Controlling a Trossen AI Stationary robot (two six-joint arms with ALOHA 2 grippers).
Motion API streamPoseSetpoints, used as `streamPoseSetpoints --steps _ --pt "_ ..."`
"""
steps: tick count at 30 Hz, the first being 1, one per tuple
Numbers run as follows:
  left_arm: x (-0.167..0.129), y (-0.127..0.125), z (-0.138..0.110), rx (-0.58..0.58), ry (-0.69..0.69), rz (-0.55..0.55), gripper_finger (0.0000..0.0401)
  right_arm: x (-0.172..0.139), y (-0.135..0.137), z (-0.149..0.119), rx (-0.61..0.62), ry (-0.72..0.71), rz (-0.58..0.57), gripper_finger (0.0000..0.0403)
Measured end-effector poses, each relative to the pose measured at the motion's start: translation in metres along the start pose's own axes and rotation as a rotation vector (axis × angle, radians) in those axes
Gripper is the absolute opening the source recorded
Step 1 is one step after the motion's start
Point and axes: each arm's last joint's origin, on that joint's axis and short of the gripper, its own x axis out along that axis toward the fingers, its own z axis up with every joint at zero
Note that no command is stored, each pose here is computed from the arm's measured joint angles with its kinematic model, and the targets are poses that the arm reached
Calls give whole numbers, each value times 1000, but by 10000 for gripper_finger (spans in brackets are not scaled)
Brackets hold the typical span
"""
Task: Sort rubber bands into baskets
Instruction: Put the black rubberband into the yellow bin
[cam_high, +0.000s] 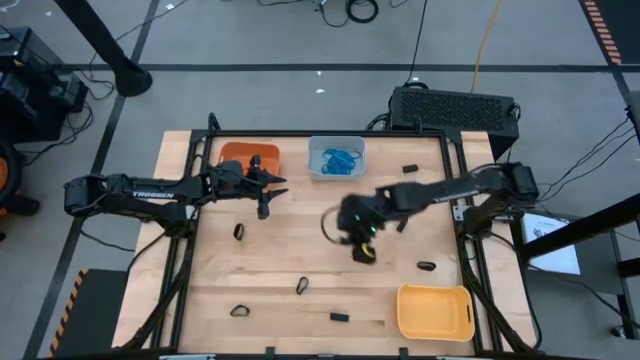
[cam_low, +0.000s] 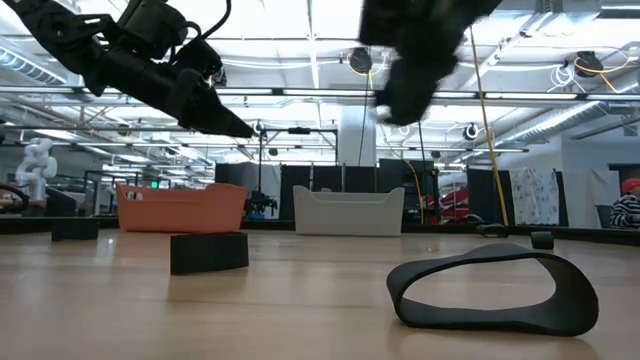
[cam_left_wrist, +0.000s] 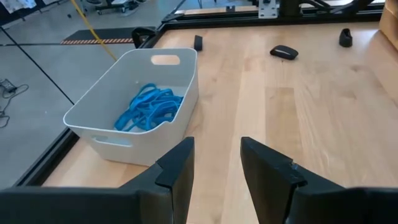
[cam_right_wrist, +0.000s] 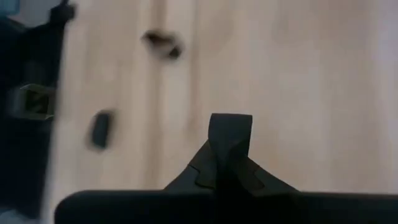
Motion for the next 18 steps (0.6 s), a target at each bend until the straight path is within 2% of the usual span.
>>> streamPoseSetpoints --steps 8,12,15,18 --pt "0 0 3 34 -28 6 138 -2 69 -48 318 279 39 0" --pt "-1 2 10 40 -101 18 138 3 103 -78 464 412 36 0" --pt "-1 3 16 44 -165 30 138 2 125 -98 502 516 40 0" --pt "-2 3 21 47 -208 30 138 -1 137 -116 518 587 -24 0"
